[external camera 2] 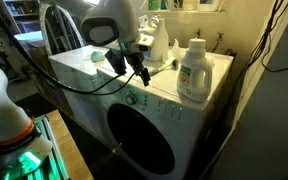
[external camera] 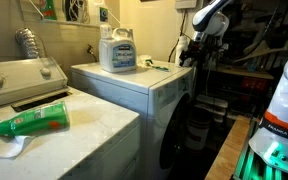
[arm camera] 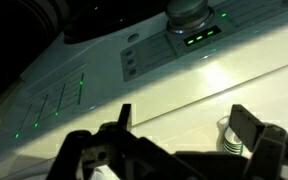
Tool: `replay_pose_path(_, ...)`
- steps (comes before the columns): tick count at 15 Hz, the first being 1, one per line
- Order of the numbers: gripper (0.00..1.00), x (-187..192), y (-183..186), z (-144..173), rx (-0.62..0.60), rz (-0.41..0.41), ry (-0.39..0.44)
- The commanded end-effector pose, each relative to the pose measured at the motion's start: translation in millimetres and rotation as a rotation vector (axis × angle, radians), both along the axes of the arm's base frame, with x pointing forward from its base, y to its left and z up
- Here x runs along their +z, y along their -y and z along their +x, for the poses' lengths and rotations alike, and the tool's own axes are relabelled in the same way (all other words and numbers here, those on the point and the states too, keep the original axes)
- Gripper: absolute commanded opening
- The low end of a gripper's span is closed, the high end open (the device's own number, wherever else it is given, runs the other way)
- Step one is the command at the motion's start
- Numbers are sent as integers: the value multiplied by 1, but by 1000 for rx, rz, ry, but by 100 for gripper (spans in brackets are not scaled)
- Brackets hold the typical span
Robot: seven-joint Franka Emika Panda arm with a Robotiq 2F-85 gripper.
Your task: Use the brush to scrub the top of the washing machine.
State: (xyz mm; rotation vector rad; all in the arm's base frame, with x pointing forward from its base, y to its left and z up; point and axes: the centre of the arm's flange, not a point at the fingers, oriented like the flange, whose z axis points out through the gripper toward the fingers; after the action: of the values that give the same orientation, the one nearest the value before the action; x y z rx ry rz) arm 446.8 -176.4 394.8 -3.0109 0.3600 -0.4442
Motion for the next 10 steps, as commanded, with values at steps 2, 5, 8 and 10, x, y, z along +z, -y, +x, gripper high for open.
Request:
replay_pose_path(2,100,0,0,0,0,0,0)
replay_pose_path(5,100,0,0,0,0,0,0)
replay_pose_path(8,100,0,0,0,0,0,0)
replay_pose_path(10,100,11,-14,11,41,-48,24)
